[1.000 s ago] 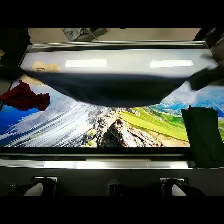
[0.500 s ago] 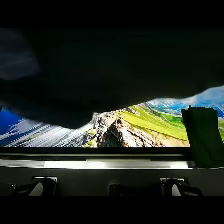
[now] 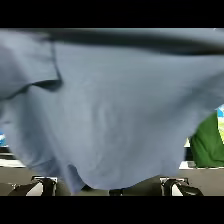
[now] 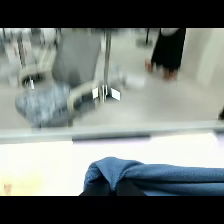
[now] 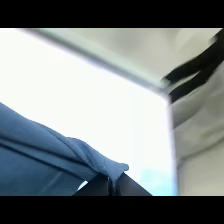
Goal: Fold the shirts.
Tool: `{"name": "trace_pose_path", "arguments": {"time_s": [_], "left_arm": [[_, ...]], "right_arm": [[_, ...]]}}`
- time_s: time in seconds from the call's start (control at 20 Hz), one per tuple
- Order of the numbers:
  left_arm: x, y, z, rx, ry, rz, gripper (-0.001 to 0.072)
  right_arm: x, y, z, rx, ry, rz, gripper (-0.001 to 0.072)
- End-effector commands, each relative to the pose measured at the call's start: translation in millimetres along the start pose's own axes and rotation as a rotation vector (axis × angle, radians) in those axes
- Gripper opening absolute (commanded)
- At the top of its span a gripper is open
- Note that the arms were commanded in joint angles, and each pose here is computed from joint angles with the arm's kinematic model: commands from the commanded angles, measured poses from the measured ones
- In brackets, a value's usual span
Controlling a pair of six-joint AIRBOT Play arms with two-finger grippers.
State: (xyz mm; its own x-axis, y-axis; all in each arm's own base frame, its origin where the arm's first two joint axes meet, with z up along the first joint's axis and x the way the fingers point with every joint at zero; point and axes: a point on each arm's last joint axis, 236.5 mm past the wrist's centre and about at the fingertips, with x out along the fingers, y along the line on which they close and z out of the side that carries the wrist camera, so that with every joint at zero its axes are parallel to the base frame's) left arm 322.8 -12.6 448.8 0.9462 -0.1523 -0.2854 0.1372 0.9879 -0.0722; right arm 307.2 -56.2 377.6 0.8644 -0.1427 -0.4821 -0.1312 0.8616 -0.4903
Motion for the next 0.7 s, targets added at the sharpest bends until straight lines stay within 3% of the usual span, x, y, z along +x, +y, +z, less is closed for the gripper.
{"name": "trace_pose_path", "arguments": {"time_s": [0.0, 0.15, 0.3, 0.45, 0.65], "left_arm": [[113, 43, -112, -0.064, 0.420, -0.005, 0.0026], [204, 50, -252, -0.150, 0.782, -0.061, 0.0027], [270, 48, -354, -0.190, 0.945, -0.088, 0.0028], [320, 51, -394, -0.203, 0.930, -0.074, 0.0028], [357, 63, -389, -0.264, 0.797, -0.009, 0.0028]], "right_arm": [[118, 58, -75, -0.001, 0.384, 0.326, 0.0049], [237, 124, -135, -0.017, 0.607, 0.497, 0.0049], [339, 181, -166, 0.009, 0.629, 0.515, 0.0050], [401, 192, -165, 0.153, 0.533, 0.417, 0.0050], [423, 177, -142, 0.183, 0.410, 0.341, 0.0050]]}}
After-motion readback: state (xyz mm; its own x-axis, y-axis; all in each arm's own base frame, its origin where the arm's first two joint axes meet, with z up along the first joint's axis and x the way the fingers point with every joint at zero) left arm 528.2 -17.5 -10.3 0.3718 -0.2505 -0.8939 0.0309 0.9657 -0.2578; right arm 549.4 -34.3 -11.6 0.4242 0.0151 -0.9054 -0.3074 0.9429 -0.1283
